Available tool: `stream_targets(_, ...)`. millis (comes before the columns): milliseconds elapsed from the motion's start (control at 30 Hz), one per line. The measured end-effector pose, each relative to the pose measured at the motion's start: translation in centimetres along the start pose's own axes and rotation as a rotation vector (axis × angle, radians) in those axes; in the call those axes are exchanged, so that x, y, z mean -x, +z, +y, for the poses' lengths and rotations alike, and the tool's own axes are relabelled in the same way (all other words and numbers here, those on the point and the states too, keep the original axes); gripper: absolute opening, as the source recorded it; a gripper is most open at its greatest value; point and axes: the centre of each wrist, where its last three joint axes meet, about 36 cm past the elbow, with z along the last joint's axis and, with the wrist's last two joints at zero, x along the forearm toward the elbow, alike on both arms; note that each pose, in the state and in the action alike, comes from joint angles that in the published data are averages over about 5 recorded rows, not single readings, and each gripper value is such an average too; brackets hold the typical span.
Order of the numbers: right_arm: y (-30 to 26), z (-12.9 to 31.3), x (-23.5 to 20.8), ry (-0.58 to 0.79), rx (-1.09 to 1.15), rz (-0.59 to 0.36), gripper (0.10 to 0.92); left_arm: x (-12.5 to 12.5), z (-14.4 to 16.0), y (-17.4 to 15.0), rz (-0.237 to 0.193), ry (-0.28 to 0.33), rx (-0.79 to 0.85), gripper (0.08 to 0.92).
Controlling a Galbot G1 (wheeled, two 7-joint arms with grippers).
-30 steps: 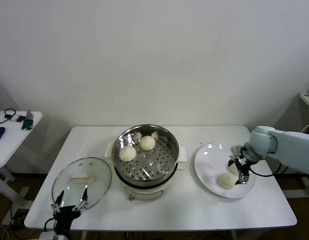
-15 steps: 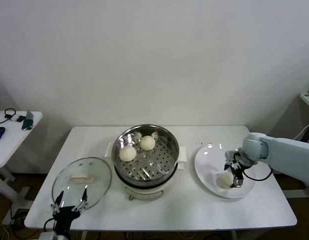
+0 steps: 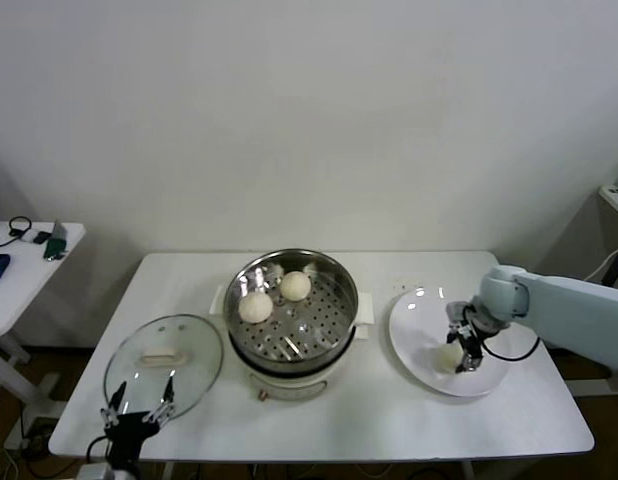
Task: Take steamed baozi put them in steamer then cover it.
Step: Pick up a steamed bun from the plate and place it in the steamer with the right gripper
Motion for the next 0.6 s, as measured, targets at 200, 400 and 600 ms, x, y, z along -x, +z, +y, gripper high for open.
stream_targets(200, -0.9, -2.0, -4.1, 0.016, -0.076, -0.006, 0.653, 0.0, 0.3, -0.1, 0.0, -0.004, 0.005, 0.823)
stream_targets(400, -4.3, -5.4, -13.4, 0.112, -0.264, -0.01, 0.653, 0.1, 0.0, -0.2, -0.002, 0.003, 0.007, 0.823)
stream_targets(600, -10.2, -6.6, -23.6, 0.237, -0.53, -0.003, 0.653, 0.2, -0.2, -0.3, -0.007, 0.008, 0.008, 0.823)
